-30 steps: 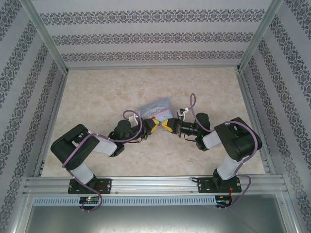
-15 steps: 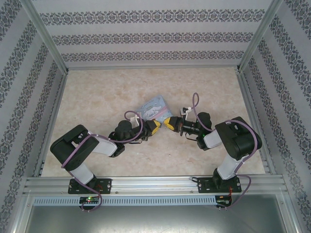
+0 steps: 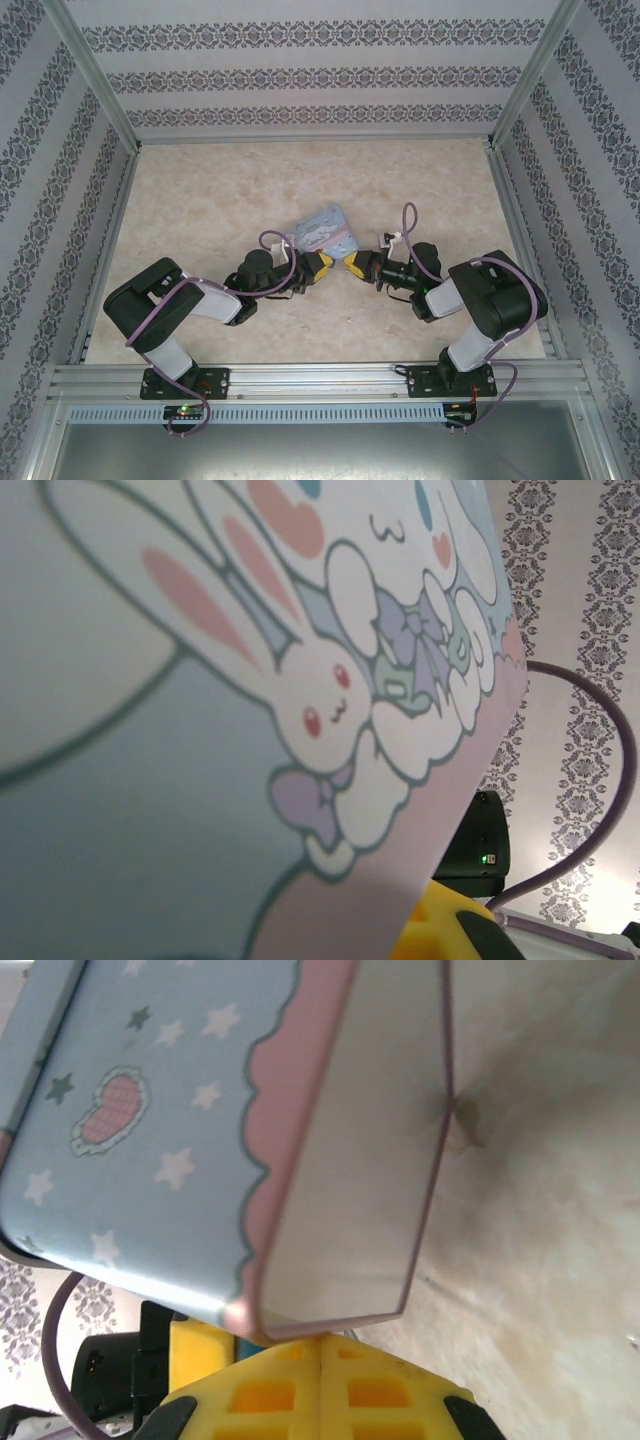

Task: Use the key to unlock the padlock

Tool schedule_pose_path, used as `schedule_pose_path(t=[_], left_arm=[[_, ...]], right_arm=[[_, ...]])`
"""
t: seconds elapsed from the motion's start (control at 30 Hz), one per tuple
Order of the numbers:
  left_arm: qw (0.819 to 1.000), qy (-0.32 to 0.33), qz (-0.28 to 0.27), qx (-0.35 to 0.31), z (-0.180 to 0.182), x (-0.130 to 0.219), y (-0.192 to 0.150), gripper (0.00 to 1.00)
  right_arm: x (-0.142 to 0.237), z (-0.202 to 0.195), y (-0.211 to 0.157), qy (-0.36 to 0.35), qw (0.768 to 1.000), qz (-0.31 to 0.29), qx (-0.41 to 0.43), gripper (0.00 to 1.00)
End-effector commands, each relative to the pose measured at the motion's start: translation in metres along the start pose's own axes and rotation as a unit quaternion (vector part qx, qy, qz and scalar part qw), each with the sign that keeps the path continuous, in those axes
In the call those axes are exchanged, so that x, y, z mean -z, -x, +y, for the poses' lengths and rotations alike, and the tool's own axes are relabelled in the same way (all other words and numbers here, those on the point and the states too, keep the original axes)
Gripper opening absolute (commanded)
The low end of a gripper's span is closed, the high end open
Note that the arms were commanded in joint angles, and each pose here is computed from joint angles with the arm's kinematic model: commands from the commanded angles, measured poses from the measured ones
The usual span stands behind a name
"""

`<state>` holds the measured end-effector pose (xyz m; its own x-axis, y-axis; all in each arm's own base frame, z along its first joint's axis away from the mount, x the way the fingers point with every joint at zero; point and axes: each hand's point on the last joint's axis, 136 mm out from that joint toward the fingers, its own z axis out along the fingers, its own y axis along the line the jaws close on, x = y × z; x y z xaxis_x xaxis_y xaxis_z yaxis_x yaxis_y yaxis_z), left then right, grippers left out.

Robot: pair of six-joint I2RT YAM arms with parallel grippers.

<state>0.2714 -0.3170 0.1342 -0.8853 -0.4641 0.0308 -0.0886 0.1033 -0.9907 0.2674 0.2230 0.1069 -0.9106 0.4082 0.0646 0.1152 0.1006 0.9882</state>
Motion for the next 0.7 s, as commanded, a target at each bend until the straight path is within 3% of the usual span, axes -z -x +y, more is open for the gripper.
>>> schedule_pose_path(t=[0.0, 0.67], left_arm=[[0.995, -0.074, 0.043, -0.044, -0.042, 0.004, -0.022, 0.00], [0.997, -0.064, 0.036, -0.036, -0.035, 0.001, -0.018, 0.00]], right_arm=[[0.008, -0.004, 0.012, -0.011, 0.999, -0.044, 0.010, 0.00], [0.004, 0.023, -0.008, -0.007, 0.999, -0.038, 0.028, 0.00]])
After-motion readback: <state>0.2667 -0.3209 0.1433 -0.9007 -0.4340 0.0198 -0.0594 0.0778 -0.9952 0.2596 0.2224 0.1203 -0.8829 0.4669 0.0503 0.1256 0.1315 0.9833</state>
